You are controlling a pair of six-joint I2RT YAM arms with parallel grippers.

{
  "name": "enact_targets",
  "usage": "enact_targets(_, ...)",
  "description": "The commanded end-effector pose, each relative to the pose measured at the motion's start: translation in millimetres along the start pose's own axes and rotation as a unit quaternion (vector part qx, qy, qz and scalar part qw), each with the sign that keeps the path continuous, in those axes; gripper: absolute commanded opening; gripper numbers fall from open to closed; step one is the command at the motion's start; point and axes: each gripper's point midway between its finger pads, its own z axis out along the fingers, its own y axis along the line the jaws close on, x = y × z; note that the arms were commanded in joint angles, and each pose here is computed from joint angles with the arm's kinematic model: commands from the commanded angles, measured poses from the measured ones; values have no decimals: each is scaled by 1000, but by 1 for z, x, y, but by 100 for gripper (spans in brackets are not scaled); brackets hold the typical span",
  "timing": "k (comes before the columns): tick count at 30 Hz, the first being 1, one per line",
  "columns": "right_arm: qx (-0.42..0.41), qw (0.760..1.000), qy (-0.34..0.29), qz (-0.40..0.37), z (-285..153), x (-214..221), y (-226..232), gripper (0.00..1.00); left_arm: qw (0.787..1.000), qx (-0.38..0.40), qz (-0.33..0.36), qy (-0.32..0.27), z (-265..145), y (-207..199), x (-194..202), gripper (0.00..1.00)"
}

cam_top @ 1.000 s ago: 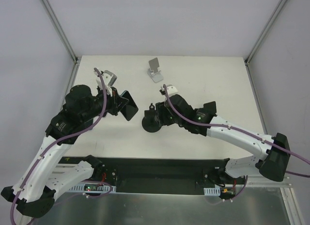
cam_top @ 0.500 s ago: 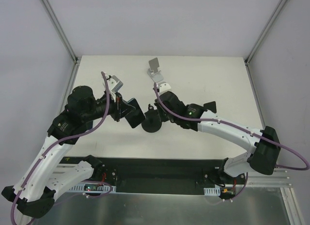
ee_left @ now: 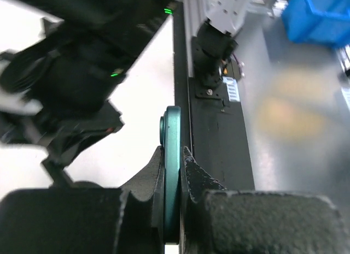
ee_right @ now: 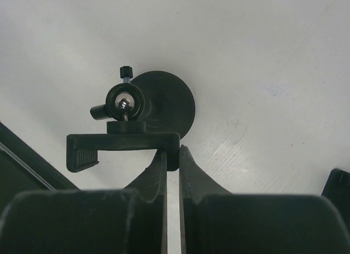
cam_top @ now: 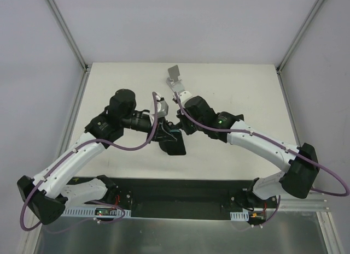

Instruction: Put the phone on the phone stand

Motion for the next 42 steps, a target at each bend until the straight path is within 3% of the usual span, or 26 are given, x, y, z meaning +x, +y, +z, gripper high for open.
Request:
enact_targets(1,-69,996,-51,-32,-22,-32,16,1,979,115,166,-31,22,-27,-19,0)
enact_targets(10,-103,993,-55,-23,-24,-38,17,1,976,70,205,-4,56,28,-9,0)
enact_targets(15,-112,992,-57,-18,-23,-38,20,1,971,14,240,12,59,57,-1,0)
enact_targets(23,-110,992,-62,-22,-27,-41,19,1,972,-15,232,29,46,79,17,0)
enact_targets(42,-215,972,-51,-86,-32,-26,34,1,976,48,211,26,46,77,20,0)
